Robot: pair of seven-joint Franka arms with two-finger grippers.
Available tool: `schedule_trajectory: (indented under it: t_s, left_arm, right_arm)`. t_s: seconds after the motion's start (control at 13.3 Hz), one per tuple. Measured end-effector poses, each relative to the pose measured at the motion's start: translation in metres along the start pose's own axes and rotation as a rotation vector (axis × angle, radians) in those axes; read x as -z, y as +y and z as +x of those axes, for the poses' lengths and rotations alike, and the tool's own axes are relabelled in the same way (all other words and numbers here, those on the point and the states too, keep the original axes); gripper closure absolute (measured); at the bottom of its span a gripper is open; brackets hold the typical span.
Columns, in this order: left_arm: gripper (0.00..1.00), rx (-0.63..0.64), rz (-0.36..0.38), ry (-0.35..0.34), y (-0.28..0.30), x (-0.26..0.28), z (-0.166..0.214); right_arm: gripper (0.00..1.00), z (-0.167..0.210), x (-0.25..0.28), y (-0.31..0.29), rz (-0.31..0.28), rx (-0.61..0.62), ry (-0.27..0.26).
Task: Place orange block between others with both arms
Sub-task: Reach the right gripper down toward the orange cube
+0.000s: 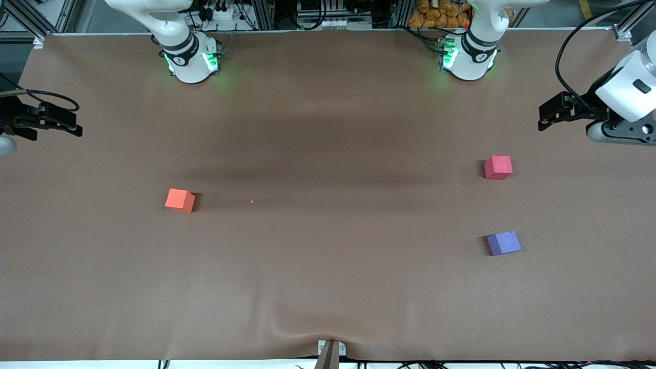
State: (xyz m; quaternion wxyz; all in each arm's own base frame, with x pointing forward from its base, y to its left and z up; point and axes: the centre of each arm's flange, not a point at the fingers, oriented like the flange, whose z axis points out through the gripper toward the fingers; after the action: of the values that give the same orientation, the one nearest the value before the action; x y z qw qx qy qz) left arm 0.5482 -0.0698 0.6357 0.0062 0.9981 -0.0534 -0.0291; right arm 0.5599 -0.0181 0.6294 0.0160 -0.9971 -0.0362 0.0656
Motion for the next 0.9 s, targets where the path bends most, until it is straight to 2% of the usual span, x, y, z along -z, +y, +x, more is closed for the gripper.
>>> schedule_trajectory:
  t_s: [0.6,0.75,0.9]
  left_arm:
    - [0.0,0.0,0.0,0.0,0.0,0.0,0.0]
    - [0.0,0.001,0.0,0.0,0.0,0.0,0.0]
    - [0.0,0.003,0.0,-0.001,-0.002,0.0,0.0]
  right_arm:
    - [0.0,0.0,0.0,-0.003,0.0,0.006,-0.002]
    - [0.0,0.004,-0.011,-0.007,0.001,0.014,-0.028]
    - [0.0,0.027,-0.047,-0.011,0.004,0.022,-0.083]
